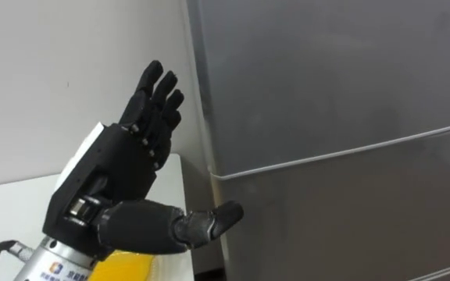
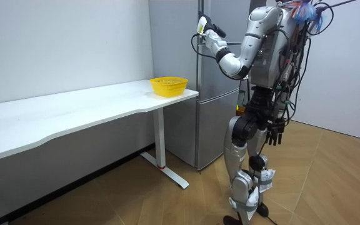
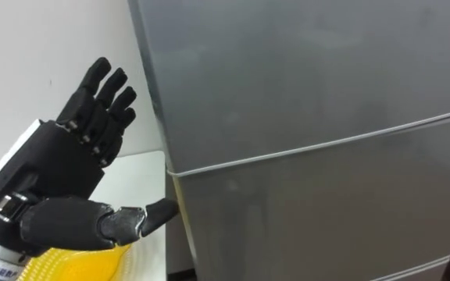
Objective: Retrieve from the upper fridge
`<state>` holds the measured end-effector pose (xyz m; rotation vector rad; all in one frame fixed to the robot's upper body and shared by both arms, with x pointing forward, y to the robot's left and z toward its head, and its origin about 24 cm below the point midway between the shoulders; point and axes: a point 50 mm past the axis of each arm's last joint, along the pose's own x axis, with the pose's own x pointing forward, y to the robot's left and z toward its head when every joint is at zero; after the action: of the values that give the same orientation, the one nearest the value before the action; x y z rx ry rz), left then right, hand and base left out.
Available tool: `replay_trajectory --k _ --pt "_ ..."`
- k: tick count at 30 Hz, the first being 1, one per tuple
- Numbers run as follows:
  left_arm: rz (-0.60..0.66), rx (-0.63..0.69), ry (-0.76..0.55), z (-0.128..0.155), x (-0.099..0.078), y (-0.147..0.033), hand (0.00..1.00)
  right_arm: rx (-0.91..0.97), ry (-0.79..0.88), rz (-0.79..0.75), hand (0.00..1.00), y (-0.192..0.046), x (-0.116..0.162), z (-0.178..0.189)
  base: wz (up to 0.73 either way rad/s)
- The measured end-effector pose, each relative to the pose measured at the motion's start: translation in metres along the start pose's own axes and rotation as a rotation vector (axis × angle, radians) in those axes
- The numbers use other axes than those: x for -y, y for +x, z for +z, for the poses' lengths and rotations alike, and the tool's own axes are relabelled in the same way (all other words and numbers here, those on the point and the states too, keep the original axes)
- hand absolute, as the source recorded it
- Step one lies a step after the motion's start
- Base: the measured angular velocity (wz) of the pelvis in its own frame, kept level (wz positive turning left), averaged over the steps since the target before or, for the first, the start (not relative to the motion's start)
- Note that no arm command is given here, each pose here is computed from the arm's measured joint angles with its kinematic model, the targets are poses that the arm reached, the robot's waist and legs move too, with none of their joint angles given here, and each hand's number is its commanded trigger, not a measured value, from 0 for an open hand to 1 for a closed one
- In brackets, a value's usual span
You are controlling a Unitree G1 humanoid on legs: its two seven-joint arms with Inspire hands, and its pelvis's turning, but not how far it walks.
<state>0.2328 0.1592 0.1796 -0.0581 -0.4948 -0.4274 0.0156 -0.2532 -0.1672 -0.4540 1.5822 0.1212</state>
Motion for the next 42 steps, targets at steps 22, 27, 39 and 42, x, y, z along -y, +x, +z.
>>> replay_trajectory --k 22,27,39,42 --pt "0.031 -0.028 -0.011 -0.0091 -0.0065 0.0063 0.0 -0.002 -0.002 0.014 0.0 0.0 -0.0013 -0.0004 -0.02" --pt "0.03 -0.028 -0.011 -0.0091 -0.0065 0.0063 0.0 -0.003 -0.002 0.016 0.0 0.0001 -0.0016 -0.0009 -0.06" --pt "0.03 -0.029 -0.013 -0.0095 -0.0062 0.0064 0.0 -0.001 -0.003 0.013 0.0 0.0001 -0.0012 0.0 -0.01" --pt "0.026 -0.03 -0.015 -0.0099 -0.0052 0.0067 0.0 -0.007 -0.003 0.016 0.0 0.0002 -0.0015 -0.0007 0.0"
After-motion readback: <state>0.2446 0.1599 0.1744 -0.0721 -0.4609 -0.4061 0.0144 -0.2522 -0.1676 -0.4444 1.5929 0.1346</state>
